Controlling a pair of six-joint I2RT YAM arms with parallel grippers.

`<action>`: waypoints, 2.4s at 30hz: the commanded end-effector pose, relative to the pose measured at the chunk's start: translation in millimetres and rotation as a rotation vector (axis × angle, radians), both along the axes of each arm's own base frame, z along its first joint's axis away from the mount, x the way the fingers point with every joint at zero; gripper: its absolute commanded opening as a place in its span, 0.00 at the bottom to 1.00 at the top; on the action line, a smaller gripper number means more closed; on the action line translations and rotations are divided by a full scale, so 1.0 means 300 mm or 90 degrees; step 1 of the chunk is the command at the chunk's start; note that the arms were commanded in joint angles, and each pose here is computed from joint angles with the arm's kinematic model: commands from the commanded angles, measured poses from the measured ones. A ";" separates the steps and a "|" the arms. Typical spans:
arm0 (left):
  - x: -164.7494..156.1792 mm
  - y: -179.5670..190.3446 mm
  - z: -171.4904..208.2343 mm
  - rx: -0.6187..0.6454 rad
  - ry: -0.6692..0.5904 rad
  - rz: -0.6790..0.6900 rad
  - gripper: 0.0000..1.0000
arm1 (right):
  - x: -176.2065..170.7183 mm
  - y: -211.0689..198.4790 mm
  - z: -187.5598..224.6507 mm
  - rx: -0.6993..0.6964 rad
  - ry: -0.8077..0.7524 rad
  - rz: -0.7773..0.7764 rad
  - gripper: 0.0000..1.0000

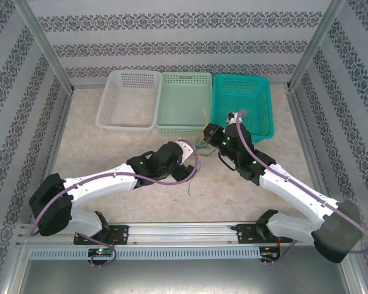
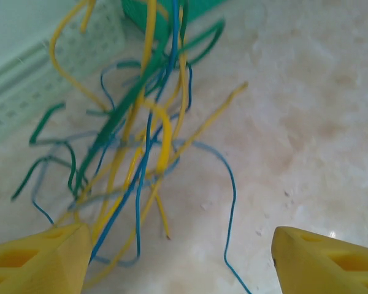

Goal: Untangle the cables

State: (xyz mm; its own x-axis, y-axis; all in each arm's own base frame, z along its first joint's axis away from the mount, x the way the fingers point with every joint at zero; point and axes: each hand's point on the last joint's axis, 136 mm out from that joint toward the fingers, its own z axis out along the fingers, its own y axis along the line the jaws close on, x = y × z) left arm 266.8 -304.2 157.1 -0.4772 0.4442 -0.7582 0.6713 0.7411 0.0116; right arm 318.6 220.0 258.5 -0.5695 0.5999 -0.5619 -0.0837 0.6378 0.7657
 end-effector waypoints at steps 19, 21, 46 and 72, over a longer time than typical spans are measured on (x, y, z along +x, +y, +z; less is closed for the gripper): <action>0.145 -0.004 0.144 -0.011 -0.084 -0.065 0.12 | -0.034 0.101 0.150 -0.060 -0.110 0.125 0.00; 0.140 -0.004 0.129 -0.007 -0.073 -0.067 0.02 | -0.024 0.054 0.134 -0.054 -0.099 0.095 0.00; 0.151 0.005 0.205 -0.174 -0.009 -0.077 0.00 | -0.106 -0.089 -0.253 -0.182 0.104 0.130 0.55; 0.010 -0.039 0.241 -0.316 0.141 -0.264 0.00 | -0.033 -0.022 -0.259 -0.340 -0.047 0.156 0.43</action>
State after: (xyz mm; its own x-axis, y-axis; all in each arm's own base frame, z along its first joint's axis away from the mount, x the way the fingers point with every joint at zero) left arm 280.1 -313.0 217.7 -0.5140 0.2648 -0.8159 0.8291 0.3973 -0.3934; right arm 306.0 220.7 172.1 -0.6585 0.0942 -0.7467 -0.3017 0.8759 0.3765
